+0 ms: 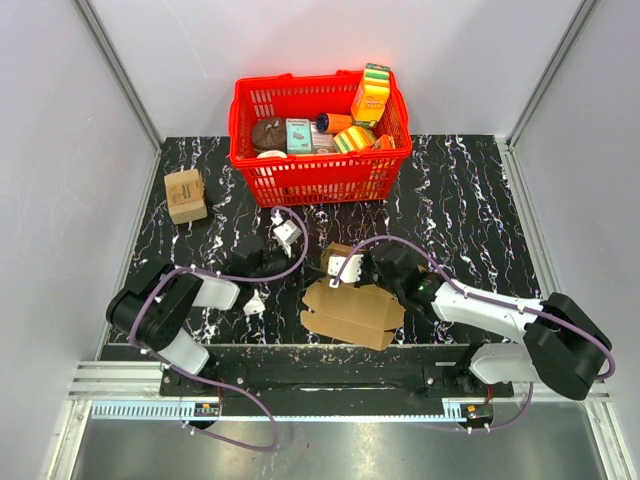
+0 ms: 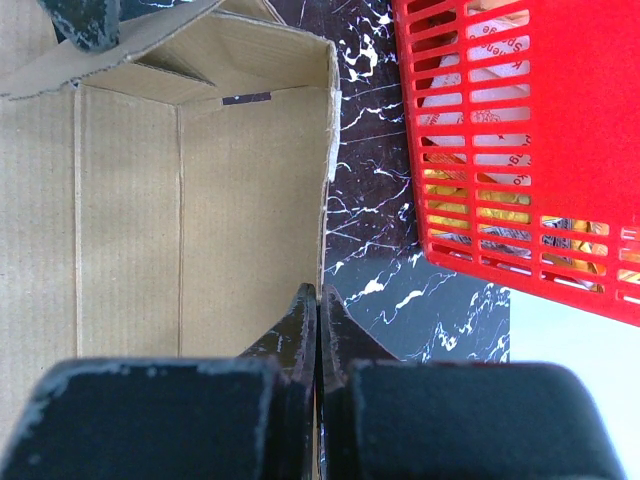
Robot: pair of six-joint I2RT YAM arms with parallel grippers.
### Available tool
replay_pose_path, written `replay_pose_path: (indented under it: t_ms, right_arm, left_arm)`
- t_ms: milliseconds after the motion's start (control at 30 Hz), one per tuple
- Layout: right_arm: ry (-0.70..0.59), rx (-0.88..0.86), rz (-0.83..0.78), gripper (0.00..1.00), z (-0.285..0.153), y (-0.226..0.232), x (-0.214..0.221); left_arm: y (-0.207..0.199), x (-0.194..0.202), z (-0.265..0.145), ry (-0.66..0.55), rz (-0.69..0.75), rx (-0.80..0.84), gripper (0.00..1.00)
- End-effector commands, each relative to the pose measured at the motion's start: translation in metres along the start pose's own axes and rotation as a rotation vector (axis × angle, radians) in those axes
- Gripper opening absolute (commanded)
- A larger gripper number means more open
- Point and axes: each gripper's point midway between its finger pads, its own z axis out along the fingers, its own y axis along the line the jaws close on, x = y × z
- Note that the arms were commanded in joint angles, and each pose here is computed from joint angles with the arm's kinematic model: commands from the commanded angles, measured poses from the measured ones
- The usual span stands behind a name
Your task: Fold the paper box
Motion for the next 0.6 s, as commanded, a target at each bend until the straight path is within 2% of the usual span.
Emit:
replay_pose_path:
  t_ms: [0, 167, 567]
  right_arm:
    - [0.003, 0.002, 0.001, 0.00, -0.001, 0.002, -0.001]
    - [0.004, -0.008, 0.008, 0.00, -0.002, 0.005, -0.001]
    - [0.047, -0.039, -0.011, 0.00, -0.003, 0.021, 0.003]
  left_arm:
    - [-0.012, -0.017, 0.006, -0.081, 0.093, 0.081, 0.77]
    - [-0.007, -0.013, 0.012, -0.079, 0.090, 0.076, 0.84]
    - [-0.015, -0.014, 0.013, -0.128, 0.110, 0.110, 0.89]
